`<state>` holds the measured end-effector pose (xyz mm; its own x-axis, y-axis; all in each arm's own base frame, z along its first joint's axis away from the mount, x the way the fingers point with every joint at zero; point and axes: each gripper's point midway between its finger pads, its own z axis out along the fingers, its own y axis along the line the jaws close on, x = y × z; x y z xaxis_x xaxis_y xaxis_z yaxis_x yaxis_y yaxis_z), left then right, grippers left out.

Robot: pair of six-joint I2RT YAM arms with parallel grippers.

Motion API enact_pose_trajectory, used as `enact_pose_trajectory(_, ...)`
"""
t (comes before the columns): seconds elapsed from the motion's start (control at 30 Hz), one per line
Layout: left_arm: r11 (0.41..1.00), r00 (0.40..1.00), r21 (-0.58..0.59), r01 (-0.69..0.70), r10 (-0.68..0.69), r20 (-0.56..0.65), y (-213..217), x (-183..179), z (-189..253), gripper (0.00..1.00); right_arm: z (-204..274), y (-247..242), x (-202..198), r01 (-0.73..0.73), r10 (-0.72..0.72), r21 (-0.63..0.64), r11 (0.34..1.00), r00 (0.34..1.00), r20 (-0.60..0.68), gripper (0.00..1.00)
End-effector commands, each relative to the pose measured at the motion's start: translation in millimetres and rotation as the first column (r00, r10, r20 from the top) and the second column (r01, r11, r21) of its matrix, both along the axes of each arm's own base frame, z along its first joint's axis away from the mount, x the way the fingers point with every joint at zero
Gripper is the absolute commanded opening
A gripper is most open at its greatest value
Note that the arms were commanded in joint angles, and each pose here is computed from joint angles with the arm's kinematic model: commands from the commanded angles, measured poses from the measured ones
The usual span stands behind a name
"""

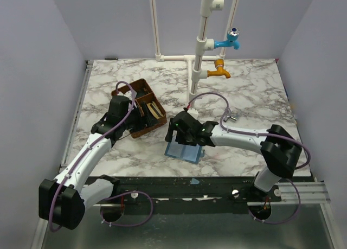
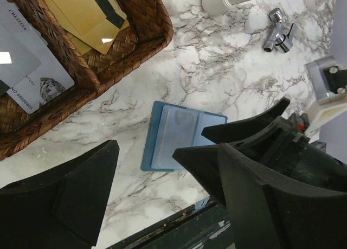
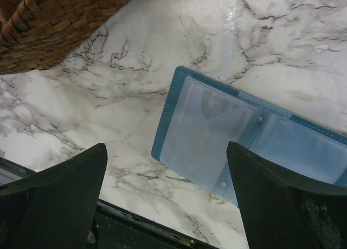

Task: Take the credit cards out of the card holder
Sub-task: Remove the credit card from the card holder.

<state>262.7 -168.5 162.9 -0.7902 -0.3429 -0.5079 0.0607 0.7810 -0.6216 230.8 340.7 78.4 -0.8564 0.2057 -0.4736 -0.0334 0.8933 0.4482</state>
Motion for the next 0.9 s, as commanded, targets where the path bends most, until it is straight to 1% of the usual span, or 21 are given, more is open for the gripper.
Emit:
enact_pose_trajectory(0.0,1.000,1.000,0.007,0.028,-0.028,0.002,1.3,-3.5,0.3,0.76,-15.5,1.1,-1.6,-0.018,0.017,-0.103,0.994,1.000,-0.012,0.93)
enact_pose_trajectory(0.1,1.000,1.000,0.009,0.027,-0.027,0.003,1.7,-3.2,-0.3,0.76,-22.7,-6.0,-0.3,-0.004,0.002,-0.155,0.988,1.000,-0.015,0.88)
enact_pose_trajectory(0.17,1.000,1.000,0.010,0.029,-0.029,0.002,1.6,-3.4,-0.7,0.76,-25.9,-10.3,-0.7,0.002,-0.005,-0.182,0.983,1.000,-0.021,0.83)
enact_pose_trajectory(0.27,0.999,0.999,0.010,0.032,-0.032,-0.001,1.1,-3.1,-1.9,0.76,-30.6,-17.1,-3.6,0.016,-0.021,-0.225,0.974,0.999,-0.024,0.80)
enact_pose_trajectory(0.43,0.999,0.999,0.002,0.034,-0.034,-0.009,-0.2,-3.1,-4.5,0.76,-38.0,-15.5,-7.8,0.001,-0.009,-0.256,0.967,1.000,-0.030,0.76)
enact_pose_trajectory(0.63,0.999,0.999,0.005,0.032,-0.032,-0.016,0.3,-3.9,-6.5,0.76,-46.4,-12.3,-9.0,-0.005,-0.007,-0.311,0.950,0.999,-0.038,0.76)
enact_pose_trajectory(0.8,1.000,0.999,0.007,0.018,-0.018,-0.040,1.6,-5.3,-15.9,0.76,-55.8,-17.4,-10.2,-0.005,-0.010,-0.352,0.936,0.999,-0.041,0.70)
enact_pose_trajectory(0.87,1.000,0.999,0.004,0.016,-0.016,-0.051,1.3,-6.9,-20.5,0.76,-59.7,-20.0,-10.3,-0.007,-0.011,-0.373,0.928,0.999,-0.046,0.69)
